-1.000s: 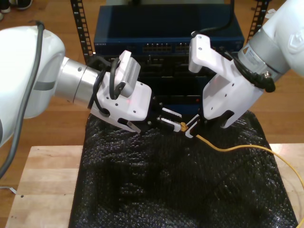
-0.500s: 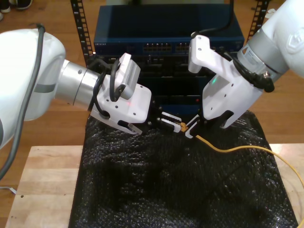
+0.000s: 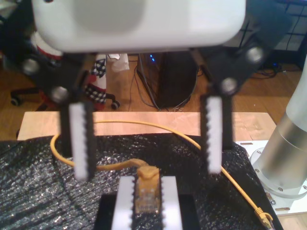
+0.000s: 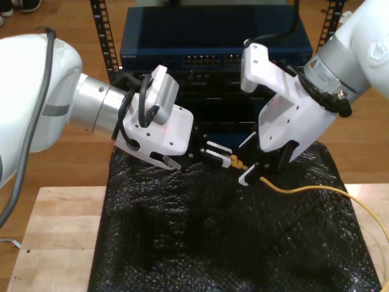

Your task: Grab the cable and plug it in

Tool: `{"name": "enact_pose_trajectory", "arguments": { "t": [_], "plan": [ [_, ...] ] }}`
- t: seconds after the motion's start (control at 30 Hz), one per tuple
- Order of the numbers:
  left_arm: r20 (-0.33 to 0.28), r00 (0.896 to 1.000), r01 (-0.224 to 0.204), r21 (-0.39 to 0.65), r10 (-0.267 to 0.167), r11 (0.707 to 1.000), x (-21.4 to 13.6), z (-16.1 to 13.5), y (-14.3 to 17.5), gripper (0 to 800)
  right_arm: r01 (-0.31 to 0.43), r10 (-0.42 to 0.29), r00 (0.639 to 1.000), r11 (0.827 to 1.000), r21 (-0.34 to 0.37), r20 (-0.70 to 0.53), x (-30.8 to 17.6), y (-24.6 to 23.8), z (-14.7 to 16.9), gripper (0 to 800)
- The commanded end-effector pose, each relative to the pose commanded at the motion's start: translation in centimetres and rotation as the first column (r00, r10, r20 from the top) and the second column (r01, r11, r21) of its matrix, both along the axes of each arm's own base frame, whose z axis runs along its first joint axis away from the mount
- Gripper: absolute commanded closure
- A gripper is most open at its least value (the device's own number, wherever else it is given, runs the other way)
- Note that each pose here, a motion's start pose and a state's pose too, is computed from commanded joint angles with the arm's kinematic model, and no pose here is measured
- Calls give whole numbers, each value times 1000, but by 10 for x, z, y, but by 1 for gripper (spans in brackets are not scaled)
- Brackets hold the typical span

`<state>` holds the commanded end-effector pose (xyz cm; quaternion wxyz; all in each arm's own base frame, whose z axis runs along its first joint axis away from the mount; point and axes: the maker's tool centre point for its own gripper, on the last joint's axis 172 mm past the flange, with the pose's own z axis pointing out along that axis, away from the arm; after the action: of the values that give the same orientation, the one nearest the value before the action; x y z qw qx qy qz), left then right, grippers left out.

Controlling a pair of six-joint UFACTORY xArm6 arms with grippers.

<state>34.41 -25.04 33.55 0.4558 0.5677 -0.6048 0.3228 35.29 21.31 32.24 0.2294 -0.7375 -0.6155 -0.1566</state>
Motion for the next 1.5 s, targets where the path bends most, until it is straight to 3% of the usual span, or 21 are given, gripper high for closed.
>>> {"name": "enact_pose_trajectory", "arguments": {
  "t": [0.17,0.3,0.6,0.7,0.8,0.9,1.03,1.2,1.5],
  "plan": [
    [-43,999,-21,-18,20,1000,5,0,13,798,6,-7,1000,1000,3,4,3,-3,4,10],
    [-80,996,-39,-38,35,999,10,1,27,798,8,-9,1000,1000,5,13,2,-4,8,3],
    [-168,983,-98,-145,73,984,15,18,56,798,-11,7,989,1000,28,145,6,-5,59,8],
    [-237,968,-113,-150,75,982,12,20,62,798,-14,7,981,999,36,191,6,-5,78,31],
    [-316,946,-124,-151,71,981,7,23,67,798,-30,20,973,999,40,230,4,-5,90,31],
    [-374,927,-107,-174,35,979,-1,27,67,798,-73,59,956,997,35,288,1,-5,101,30],
    [-404,914,-101,-184,18,978,-1,30,69,797,-123,109,937,992,24,331,-1,-5,106,27],
    [-463,886,-121,-196,17,973,4,21,72,797,-162,145,918,987,16,368,-3,-4,110,26],
    [-515,857,-160,-295,-15,942,17,37,80,797,-203,179,870,979,1,460,-13,-1,112,24]
  ]
}}
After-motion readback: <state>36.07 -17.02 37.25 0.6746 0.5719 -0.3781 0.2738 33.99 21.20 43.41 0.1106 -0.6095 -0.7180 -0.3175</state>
